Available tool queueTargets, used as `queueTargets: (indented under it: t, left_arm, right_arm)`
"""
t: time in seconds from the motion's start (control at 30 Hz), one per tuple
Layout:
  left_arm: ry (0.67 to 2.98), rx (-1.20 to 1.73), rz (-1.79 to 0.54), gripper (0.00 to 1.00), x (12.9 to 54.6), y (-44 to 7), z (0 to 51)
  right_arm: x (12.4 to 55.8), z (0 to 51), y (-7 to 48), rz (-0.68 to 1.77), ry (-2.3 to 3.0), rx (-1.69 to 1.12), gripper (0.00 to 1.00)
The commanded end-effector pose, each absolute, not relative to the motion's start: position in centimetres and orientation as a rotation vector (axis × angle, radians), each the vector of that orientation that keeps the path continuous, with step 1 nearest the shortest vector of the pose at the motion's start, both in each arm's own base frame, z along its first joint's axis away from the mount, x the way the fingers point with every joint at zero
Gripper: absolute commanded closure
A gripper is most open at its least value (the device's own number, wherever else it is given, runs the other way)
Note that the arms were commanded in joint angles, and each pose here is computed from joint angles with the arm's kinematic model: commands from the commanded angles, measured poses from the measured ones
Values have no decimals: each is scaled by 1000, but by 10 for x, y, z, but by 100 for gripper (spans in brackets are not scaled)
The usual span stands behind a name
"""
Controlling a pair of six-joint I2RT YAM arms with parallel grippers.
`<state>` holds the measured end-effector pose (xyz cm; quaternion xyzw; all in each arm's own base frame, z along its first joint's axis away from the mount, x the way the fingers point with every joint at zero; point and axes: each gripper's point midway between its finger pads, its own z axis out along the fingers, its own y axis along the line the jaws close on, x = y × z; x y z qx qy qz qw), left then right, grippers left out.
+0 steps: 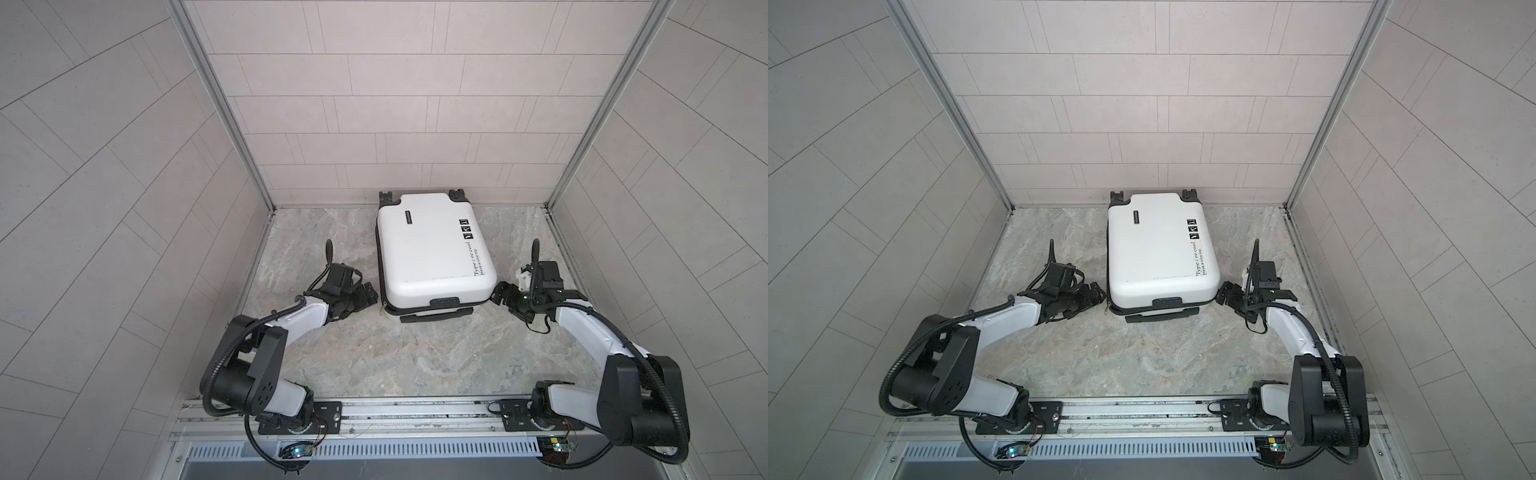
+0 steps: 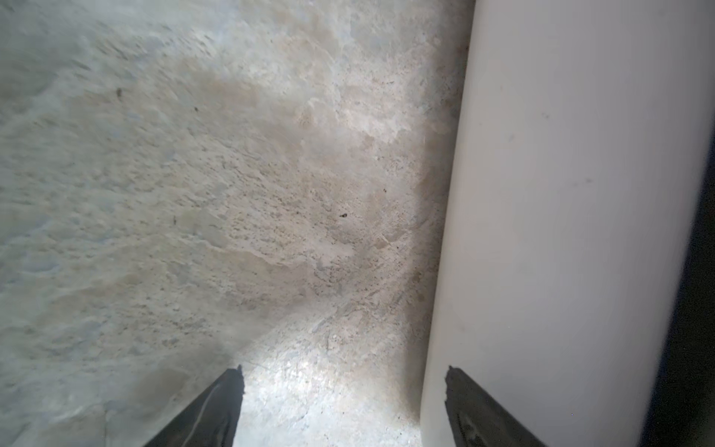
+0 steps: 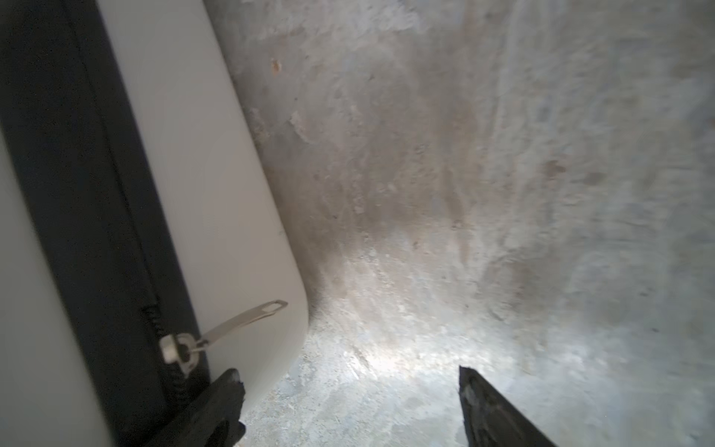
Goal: Pack the luggage
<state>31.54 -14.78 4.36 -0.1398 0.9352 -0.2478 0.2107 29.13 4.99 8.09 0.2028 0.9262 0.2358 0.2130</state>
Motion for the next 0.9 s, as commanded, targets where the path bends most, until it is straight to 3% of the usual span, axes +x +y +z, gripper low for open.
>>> queueTargets:
  t: [0.0, 0.13, 0.3, 0.87]
  left_arm:
    - [2557, -339, -720, 13, 333, -155, 56]
    - [2571, -313, -725, 13, 337, -159, 53]
    - [2574, -281, -745, 14, 345, -169, 55]
    - [2581, -133, -775, 14, 370, -212, 67]
  right_arm:
    - [323, 141, 88, 843, 2350, 356, 11]
    - [330, 170, 115, 885, 2295, 237, 11]
    - [336, 165, 140, 890, 2344, 170, 11]
    - [383, 177, 140, 804, 2365, 190, 13]
